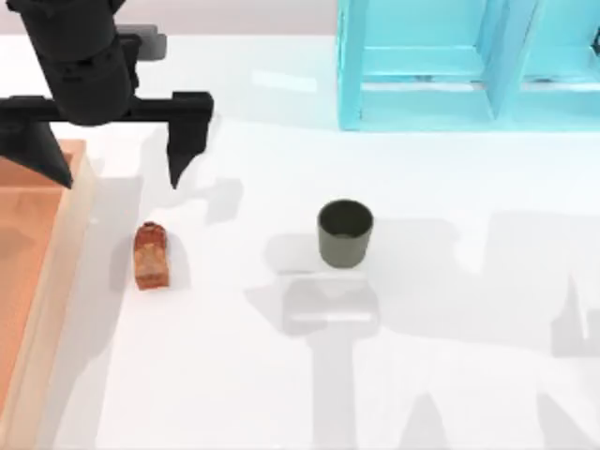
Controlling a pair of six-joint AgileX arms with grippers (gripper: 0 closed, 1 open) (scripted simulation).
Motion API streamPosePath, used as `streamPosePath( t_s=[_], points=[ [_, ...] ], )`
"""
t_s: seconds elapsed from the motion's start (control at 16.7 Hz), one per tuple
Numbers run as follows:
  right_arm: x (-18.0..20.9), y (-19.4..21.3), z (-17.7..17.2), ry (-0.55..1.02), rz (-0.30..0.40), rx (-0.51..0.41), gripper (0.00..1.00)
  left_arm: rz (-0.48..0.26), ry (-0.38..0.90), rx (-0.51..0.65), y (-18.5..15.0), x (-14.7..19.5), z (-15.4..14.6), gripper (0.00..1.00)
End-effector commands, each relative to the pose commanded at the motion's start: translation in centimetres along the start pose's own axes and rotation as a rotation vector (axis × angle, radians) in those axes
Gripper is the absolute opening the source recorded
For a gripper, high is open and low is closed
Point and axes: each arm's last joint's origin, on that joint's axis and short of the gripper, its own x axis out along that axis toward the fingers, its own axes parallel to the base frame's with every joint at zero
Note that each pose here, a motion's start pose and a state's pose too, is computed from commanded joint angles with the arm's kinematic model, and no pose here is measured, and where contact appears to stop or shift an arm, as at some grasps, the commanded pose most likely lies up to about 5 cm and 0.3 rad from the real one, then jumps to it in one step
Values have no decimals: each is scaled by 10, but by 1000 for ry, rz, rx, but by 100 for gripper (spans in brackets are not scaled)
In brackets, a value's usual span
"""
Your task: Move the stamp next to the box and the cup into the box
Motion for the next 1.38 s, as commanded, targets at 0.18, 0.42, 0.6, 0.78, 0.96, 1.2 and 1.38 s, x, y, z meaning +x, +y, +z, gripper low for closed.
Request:
streamPosePath(
  t_s=[0.18,0.42,0.6,0.78,0.96,1.2,1.38],
  points=[
    [0,0,0,0,0,0,100,1,3,-2,1,2,1,100],
    [0,0,0,0,0,0,100,10,15,-4,-16,6,10,100],
    [0,0,0,0,0,0,100,25,23,-8,-50,14,27,100],
    [0,0,0,0,0,0,100,32,-4,-11,-98,22,43,100],
    [0,0,0,0,0,0,100,25,-47,-10,-150,31,46,100],
    [0,0,0,0,0,0,100,9,-87,-8,-205,50,34,100],
    [0,0,0,0,0,0,100,6,-97,-7,-226,61,25,100]
  ],
)
